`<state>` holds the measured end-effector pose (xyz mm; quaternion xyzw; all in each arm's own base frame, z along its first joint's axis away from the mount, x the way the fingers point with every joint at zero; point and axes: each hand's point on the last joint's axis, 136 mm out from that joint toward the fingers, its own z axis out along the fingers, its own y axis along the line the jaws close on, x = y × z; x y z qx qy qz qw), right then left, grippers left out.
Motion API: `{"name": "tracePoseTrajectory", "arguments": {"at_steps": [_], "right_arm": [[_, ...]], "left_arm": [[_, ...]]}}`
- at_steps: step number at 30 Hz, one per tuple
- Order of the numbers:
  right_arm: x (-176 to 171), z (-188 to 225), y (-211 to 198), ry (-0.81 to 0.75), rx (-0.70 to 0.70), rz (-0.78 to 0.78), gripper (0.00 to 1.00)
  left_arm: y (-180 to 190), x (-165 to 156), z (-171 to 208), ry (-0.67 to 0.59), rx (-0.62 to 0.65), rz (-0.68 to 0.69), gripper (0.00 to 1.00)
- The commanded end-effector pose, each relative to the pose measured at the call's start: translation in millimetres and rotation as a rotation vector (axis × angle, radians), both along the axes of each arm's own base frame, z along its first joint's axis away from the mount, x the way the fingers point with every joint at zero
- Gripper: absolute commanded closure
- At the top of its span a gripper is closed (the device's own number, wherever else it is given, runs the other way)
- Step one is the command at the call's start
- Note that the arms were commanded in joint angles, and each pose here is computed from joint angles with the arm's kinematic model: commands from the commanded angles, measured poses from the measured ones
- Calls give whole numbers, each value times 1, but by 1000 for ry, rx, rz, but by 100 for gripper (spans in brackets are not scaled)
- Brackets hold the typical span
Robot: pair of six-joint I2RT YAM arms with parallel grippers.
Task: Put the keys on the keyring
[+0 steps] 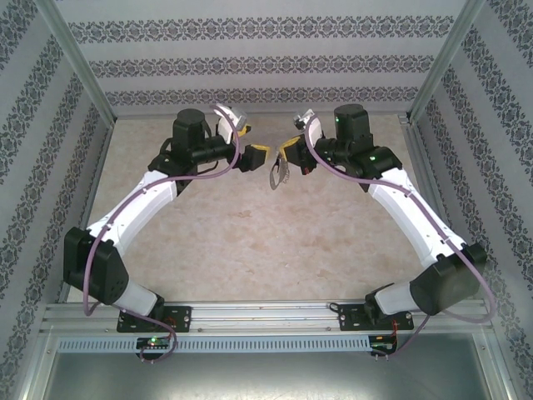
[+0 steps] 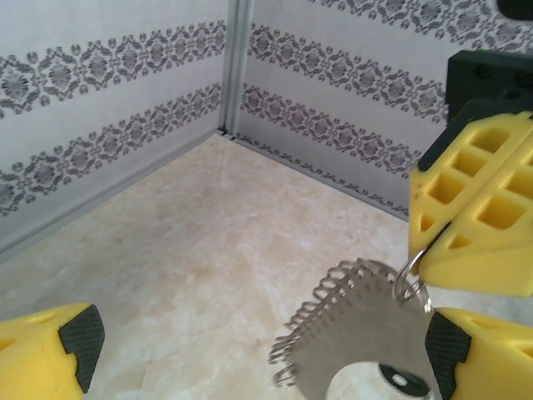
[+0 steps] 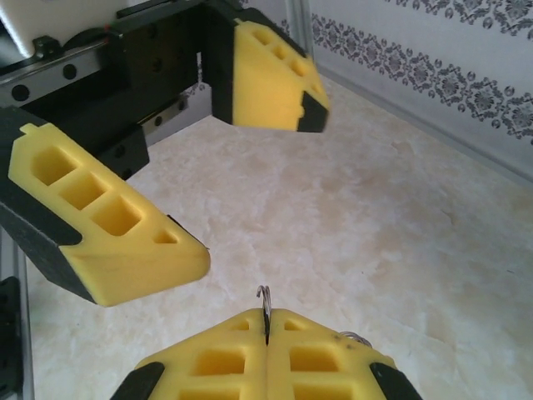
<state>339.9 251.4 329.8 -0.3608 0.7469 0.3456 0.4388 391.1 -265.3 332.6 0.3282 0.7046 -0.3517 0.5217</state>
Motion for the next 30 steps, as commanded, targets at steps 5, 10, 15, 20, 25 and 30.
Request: {"name": "tracePoseTrajectory", "arguments": {"at_steps": [5, 10, 15, 20, 25, 30], "right_arm": [[2, 20, -4, -33, 35, 43, 100], [0, 23, -5, -31, 48, 50, 100], [-2, 19, -4, -10, 55, 70, 100], [-6, 22, -5, -17, 68, 81, 100], [-11, 24, -6, -19, 83, 90, 100], [-11, 25, -5, -21, 96, 95, 100]], "left_arm": [[7, 22, 31, -8, -98, 77, 0], [-4, 7, 31, -29, -50, -61, 0], [-13, -11, 29, 70, -52, -220, 7], [-19, -23, 21, 136, -58, -322, 31], [-22, -24, 14, 169, -76, -350, 54], [-27, -28, 19, 197, -117, -399, 61]]}}
